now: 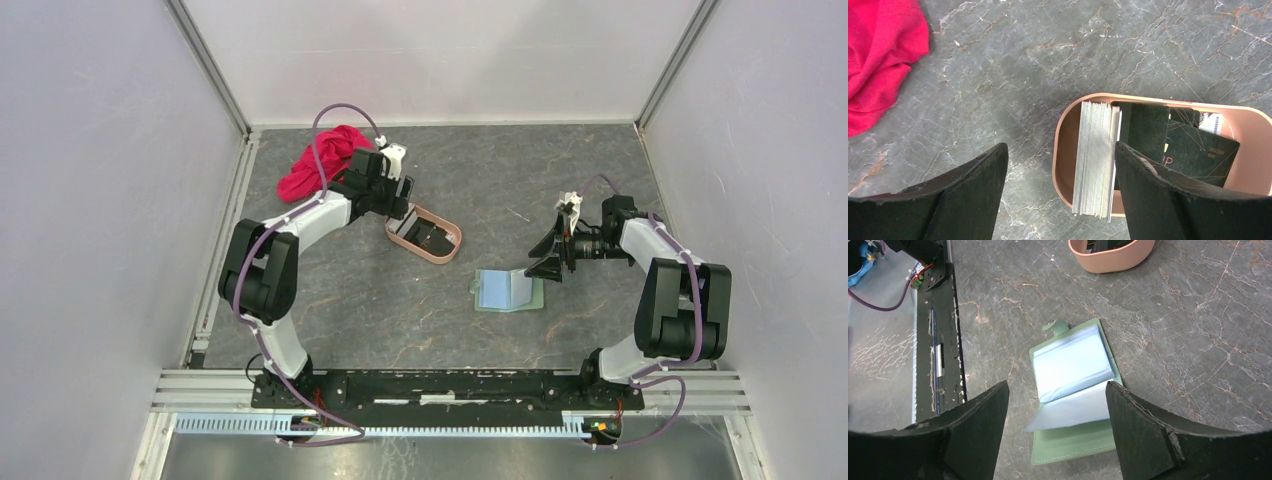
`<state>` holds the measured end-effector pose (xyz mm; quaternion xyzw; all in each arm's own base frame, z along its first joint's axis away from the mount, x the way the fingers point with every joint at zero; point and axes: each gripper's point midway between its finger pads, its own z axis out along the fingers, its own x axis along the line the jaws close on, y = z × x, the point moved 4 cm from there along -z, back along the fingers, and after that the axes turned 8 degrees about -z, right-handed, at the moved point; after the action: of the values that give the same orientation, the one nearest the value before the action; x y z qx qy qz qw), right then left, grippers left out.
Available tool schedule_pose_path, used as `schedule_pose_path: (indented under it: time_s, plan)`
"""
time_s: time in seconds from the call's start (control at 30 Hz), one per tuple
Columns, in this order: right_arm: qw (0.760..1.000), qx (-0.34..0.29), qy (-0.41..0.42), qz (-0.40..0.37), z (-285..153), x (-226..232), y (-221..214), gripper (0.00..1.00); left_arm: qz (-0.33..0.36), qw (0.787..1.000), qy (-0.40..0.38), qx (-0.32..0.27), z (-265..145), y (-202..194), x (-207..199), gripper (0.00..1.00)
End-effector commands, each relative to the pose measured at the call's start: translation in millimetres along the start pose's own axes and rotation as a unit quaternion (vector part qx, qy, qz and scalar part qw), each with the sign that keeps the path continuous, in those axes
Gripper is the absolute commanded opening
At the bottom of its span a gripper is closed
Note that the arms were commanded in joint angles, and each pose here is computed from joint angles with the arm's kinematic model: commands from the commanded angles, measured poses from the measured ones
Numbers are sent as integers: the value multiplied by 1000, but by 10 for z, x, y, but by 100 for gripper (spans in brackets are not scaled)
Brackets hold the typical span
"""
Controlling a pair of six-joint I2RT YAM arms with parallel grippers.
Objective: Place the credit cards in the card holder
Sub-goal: Move the storage box to the center of the board.
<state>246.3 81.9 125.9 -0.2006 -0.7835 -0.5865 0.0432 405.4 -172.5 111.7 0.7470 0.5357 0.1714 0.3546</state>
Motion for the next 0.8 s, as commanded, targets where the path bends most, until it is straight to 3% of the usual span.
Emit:
schedule_pose_path:
  time_s: [0.0,0.13,0.2,0.33,0.43,0.57,0.77]
  plan:
    - [999,-10,0,-40,-23,-3,164,78,8,997,16,-73,-326,448,-118,85]
    - [999,-10,-1,-41,-24,-4,164,78,33,996,19,-85,-544,508,-306,99]
    - [999,-8,-1,-40,-22,-6,157,78,13,996,9,-87,-597,518,-346,100]
    - [999,-4,-1,-44,-16,-10,155,78,-9,997,10,-74,-546,441,-378,100]
    - [999,-1,-3,-44,-16,-16,139,78,22,995,75,-60,-468,309,-398,99]
    - [999,5,-5,-43,0,-30,123,78,49,990,126,-42,-374,198,-371,90]
    - [999,11,-10,-41,23,-50,99,78,64,990,126,-23,-192,124,-363,86]
